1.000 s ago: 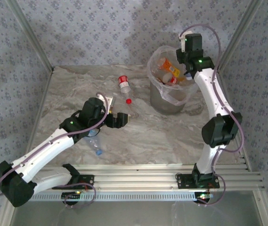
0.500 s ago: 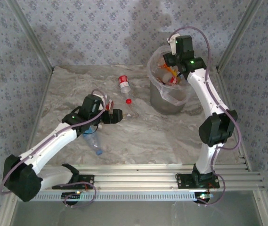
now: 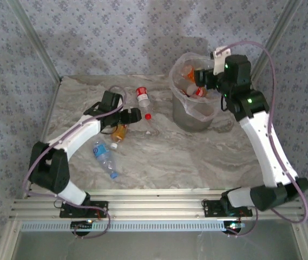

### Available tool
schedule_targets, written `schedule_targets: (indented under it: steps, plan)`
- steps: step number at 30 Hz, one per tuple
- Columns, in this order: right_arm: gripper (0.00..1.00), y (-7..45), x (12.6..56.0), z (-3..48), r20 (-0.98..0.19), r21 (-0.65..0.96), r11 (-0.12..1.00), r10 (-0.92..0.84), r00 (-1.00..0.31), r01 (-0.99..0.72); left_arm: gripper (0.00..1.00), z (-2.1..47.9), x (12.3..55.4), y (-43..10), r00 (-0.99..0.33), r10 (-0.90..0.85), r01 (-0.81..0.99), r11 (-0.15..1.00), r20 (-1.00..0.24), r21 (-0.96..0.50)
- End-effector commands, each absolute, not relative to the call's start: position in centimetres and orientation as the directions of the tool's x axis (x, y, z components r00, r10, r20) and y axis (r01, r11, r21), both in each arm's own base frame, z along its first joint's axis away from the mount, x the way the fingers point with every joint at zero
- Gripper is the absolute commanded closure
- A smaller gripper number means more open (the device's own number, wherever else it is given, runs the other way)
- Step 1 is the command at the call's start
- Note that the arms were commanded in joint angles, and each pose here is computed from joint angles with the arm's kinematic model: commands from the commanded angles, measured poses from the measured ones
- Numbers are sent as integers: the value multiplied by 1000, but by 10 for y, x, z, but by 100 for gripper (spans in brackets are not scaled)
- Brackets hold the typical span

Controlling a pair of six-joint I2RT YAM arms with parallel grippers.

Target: Put the plastic bottles in the bin

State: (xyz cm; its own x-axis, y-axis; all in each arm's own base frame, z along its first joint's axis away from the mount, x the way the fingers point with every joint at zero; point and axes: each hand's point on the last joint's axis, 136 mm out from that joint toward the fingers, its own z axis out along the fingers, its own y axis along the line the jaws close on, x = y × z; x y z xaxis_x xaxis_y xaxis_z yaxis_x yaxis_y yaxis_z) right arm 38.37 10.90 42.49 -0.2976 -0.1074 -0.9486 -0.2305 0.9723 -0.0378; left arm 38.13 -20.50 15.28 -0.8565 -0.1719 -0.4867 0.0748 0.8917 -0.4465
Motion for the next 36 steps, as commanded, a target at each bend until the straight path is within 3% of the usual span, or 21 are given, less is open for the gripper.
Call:
schedule_targets:
  steps: [1,6,21,27,36]
  plan:
    - [11,127,351,408,-929,135,940,11,-369,-313,5,157,411,-217,-849,-177,74,893,-497,-444]
    - [0,136,306,394,-902,269,880,86,-424,-392,4,133,449,-226,-866,-164,44,917,-473,-397]
    - [0,133,258,366,-851,377,838,145,-504,-394,5,67,509,-249,-910,-139,-4,945,-390,-328]
    - [0,134,260,363,-848,382,836,148,-509,-394,15,52,508,-259,-918,-143,1,932,-370,-362]
    - [0,136,265,337,-814,411,839,161,-557,-358,42,66,502,-266,-896,-143,49,910,-421,-412]
